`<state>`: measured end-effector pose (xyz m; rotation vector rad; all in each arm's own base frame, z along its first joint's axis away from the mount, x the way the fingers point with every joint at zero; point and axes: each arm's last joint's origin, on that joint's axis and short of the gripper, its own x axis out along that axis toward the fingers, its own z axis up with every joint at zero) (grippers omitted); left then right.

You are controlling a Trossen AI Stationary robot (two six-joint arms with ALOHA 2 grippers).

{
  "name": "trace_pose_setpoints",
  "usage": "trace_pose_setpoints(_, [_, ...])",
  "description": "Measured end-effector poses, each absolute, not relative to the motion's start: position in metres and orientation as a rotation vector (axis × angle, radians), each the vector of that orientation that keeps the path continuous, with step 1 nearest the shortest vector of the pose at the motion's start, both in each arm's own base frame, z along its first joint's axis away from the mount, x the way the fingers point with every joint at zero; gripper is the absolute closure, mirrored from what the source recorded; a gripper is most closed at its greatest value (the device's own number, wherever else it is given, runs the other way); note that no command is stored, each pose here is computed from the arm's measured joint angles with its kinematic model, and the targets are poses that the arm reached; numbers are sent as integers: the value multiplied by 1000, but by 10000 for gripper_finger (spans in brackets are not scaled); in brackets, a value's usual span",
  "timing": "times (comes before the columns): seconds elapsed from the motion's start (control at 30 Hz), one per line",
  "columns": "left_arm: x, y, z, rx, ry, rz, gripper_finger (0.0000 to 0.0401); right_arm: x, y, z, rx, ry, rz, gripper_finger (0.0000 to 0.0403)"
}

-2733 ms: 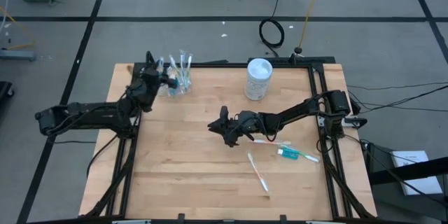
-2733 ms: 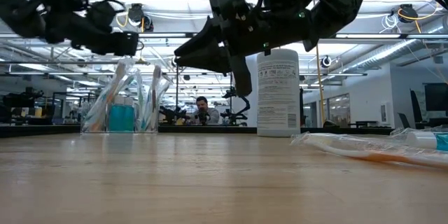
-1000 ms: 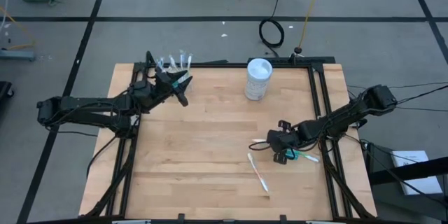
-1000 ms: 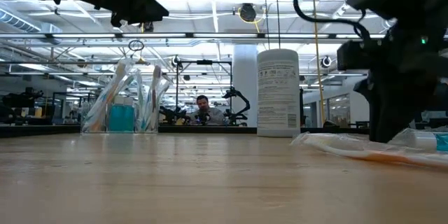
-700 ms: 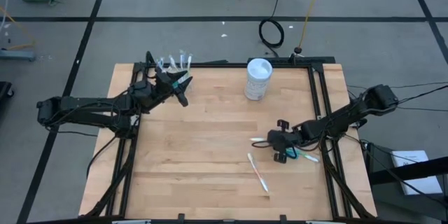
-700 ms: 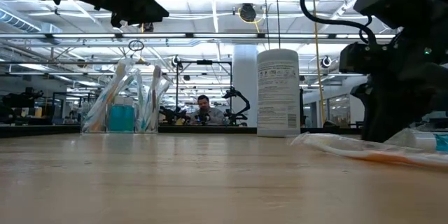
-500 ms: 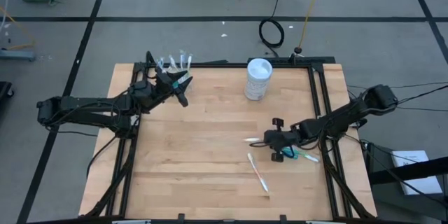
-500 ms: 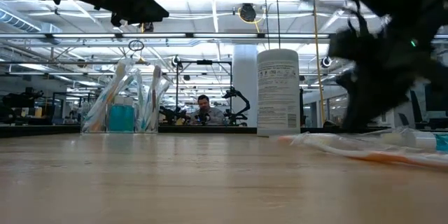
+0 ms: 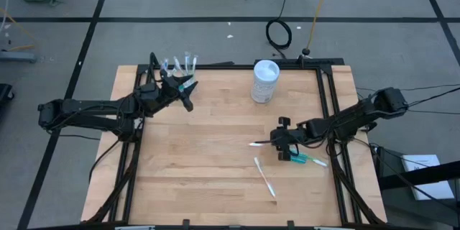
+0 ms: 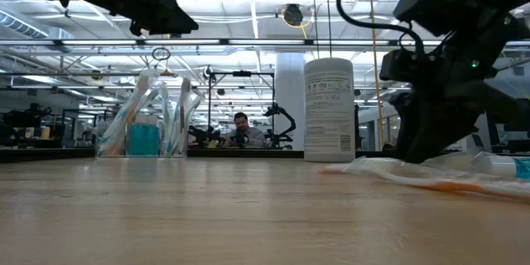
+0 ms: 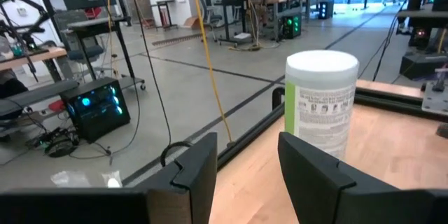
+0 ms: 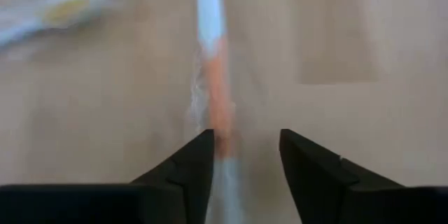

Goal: Pick & Place toothbrushing station
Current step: Put the orange toothbrush into the transparent organizer

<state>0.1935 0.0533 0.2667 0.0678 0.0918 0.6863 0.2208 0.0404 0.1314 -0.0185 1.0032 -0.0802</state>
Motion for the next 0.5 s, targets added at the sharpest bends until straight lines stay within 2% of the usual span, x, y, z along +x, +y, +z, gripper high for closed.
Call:
trace_pose_setpoints(0.1, [193,53,266,59,95,687,242,217,40,125,-21,1038,-26,234])
trace_pose_setpoints(0.2, [194,53,267,67,90,686,242,217,40,121,-85,1048,9,244])
trace_pose_setpoints(0.37, [193,53,267,72,94,687,242,220,38,122,-168,1023,60,302])
trace_pose_setpoints(0.5, [194,53,267,73,94,687,242,224,35,124,-317,970,120,368])
